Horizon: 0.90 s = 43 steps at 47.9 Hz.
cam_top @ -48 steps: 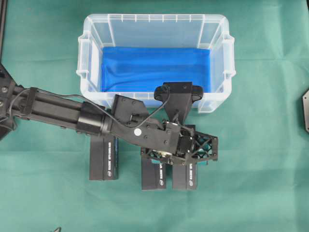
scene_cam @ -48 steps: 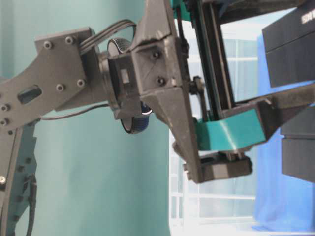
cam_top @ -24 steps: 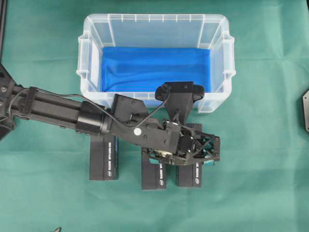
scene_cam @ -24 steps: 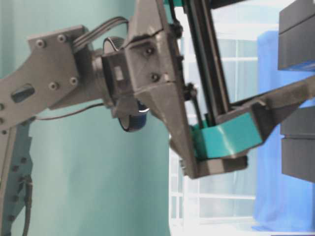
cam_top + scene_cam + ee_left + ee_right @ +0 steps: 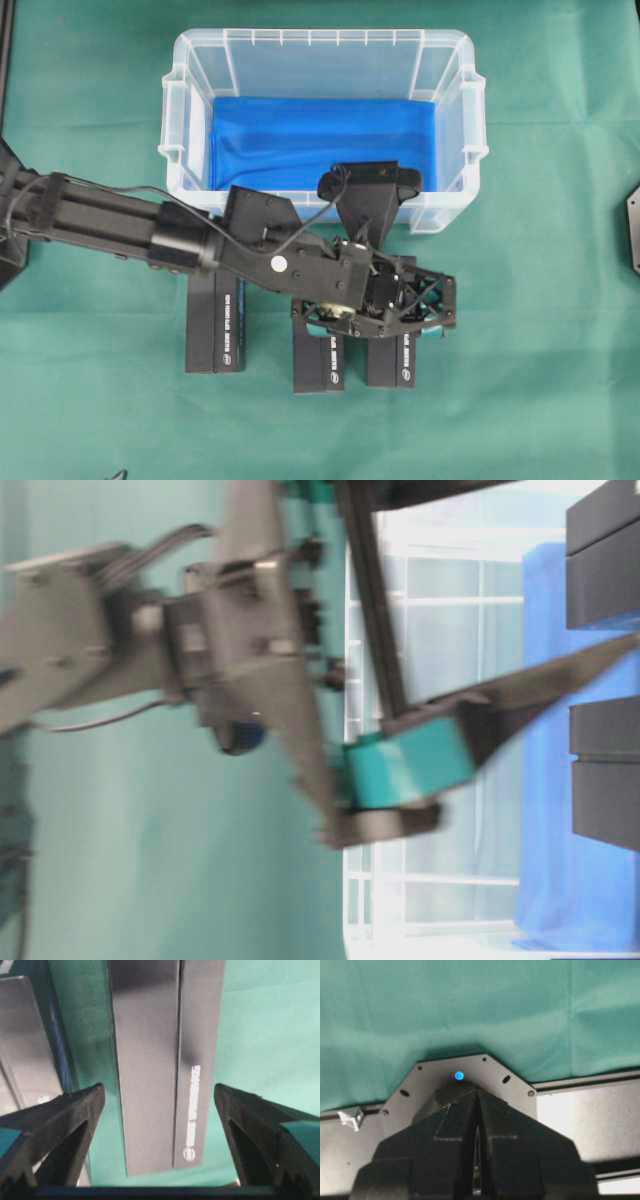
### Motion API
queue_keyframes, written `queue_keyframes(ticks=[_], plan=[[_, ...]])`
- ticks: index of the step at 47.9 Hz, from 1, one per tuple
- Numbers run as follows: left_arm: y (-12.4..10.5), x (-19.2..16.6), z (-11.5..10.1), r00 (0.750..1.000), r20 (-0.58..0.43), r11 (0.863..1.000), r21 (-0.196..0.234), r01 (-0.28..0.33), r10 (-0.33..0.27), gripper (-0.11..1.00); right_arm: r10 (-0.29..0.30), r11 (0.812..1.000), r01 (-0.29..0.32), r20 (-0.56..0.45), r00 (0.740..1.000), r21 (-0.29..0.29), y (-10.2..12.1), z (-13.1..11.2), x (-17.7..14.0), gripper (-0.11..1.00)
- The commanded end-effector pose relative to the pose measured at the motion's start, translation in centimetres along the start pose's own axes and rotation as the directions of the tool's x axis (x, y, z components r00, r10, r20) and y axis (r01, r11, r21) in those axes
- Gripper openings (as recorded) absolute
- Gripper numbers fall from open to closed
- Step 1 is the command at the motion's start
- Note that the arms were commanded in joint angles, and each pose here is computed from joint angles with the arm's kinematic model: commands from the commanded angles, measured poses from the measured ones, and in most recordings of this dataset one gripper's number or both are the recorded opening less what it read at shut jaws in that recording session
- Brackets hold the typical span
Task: Take the box out of the case with the left arm.
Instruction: 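Lower the box onto the table and open the left gripper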
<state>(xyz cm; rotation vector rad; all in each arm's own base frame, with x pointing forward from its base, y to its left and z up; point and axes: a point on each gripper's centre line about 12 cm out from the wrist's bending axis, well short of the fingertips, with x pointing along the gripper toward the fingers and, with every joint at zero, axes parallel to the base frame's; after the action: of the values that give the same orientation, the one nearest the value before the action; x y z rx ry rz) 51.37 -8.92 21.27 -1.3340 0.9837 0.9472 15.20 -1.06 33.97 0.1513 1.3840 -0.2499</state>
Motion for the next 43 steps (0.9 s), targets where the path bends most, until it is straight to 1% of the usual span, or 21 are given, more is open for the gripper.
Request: queue_keyframes(ticks=[1,7,14,23,30,36,43], plan=[[-1.4,-5.2,0.2,0.995,-0.015,0.995,-0.009,0.096,-0.096,0.94,-0.001,1.0,0.001,0.01,1.0,0.003,-0.1,0.1,-0.3,0.0],[-2.1,-7.3,0.2,0.994,-0.017,0.994,-0.009,0.112,-0.112,0.94,0.001,1.0,-0.001,0.009,1.0,0.003,-0.1,0.1,-0.3,0.0],[-3.1,-9.8,0.1,0.989,-0.021,0.989,-0.014,0.146,-0.146,0.94,-0.001,1.0,0.001,0.01,1.0,0.003,-0.1,0.1,-0.3,0.0],[-3.5,-12.4,0.3,0.99,-0.013,0.99,-0.016,0.143,-0.143,0.94,-0.001,1.0,0.001,0.01,1.0,0.003,-0.1,0.1,-0.3,0.0],[-3.2,-12.7,0.4,0.994,-0.007,0.994,-0.008,0.108,-0.108,0.94,-0.001,1.0,0.001,0.008,1.0,0.003,-0.1,0.1,-0.3,0.0],[-3.1,-12.8,0.4,0.994,-0.007,0.994,0.012,0.11,-0.11,0.94,-0.001,1.0,0.001,0.008,1.0,0.003,-0.1,0.1,-0.3,0.0],[-3.1,-12.7,0.4,0.994,-0.008,0.994,0.014,0.11,-0.11,0.94,-0.001,1.0,0.001,0.01,1.0,0.004,-0.1,0.1,-0.3,0.0]])
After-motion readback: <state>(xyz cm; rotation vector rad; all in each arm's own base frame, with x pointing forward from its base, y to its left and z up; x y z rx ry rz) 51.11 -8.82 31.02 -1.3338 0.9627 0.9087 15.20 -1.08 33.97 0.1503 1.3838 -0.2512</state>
